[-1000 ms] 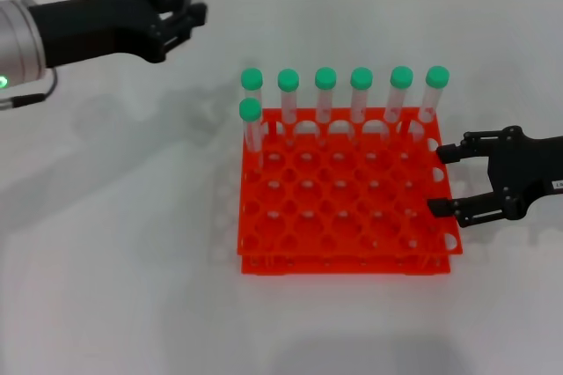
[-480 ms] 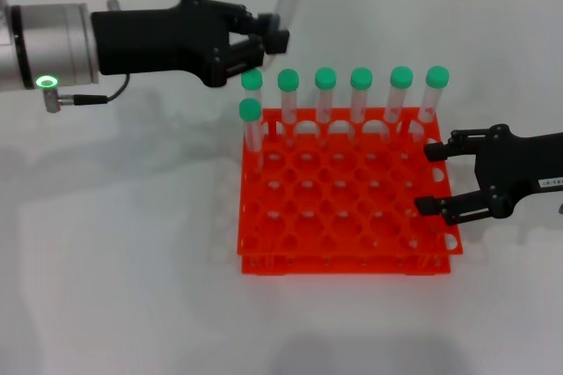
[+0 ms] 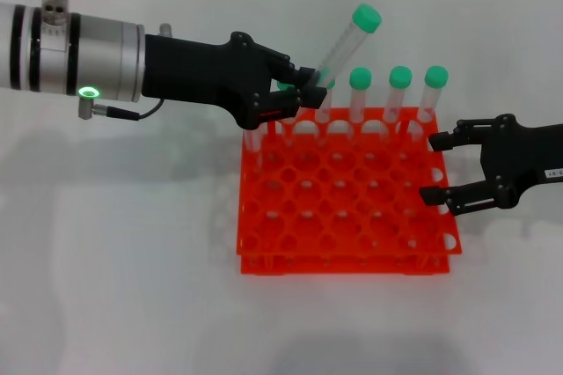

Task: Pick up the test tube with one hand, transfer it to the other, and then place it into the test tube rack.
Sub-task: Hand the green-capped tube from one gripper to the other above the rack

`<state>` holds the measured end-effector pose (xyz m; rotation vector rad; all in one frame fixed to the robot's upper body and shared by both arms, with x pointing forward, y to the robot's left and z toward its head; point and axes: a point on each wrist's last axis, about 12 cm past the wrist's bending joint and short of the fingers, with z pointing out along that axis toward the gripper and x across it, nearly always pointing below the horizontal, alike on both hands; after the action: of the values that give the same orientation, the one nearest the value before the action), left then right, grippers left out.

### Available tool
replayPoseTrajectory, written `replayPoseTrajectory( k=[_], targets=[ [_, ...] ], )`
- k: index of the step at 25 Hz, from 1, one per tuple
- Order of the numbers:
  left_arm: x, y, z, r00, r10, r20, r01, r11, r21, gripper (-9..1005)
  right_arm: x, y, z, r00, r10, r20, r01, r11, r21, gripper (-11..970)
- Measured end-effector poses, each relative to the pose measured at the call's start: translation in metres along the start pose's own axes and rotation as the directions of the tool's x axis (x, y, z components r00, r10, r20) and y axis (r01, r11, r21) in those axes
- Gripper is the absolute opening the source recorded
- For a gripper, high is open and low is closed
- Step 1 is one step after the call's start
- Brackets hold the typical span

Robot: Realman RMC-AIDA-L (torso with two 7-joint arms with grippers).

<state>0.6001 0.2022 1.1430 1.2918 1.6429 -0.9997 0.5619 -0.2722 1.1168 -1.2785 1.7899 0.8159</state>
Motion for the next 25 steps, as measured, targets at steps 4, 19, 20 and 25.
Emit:
replayPoseTrajectory(
  k=[4,19,20,25],
  targets=[
    [0.002,-0.002,0.005,1.0,0.012,-0.005,-0.012,1.0,0.01,215,0.0,-0.002,-0.003,1.0,-0.002,-0.006,0.002,1.0,0.005,812],
    [0.011,-0.004,0.016,0.999,-0.013,-0.042,0.012,1.0,-0.009,221,-0.021,-0.009,-0.04,0.987,0.077,0.141,-0.086,0.995,0.056,806],
    [0.011,-0.004,0.016,0.999,-0.013,-0.045,0.013,1.0,-0.008,222,-0.022,-0.01,-0.041,0.985,0.083,0.154,-0.093,0.994,0.059,805],
    [0.011,-0.004,0.019,0.997,-0.01,-0.074,0.01,1.0,0.001,224,-0.018,-0.008,-0.038,0.967,0.11,0.23,-0.134,0.987,0.088,803]
  ],
)
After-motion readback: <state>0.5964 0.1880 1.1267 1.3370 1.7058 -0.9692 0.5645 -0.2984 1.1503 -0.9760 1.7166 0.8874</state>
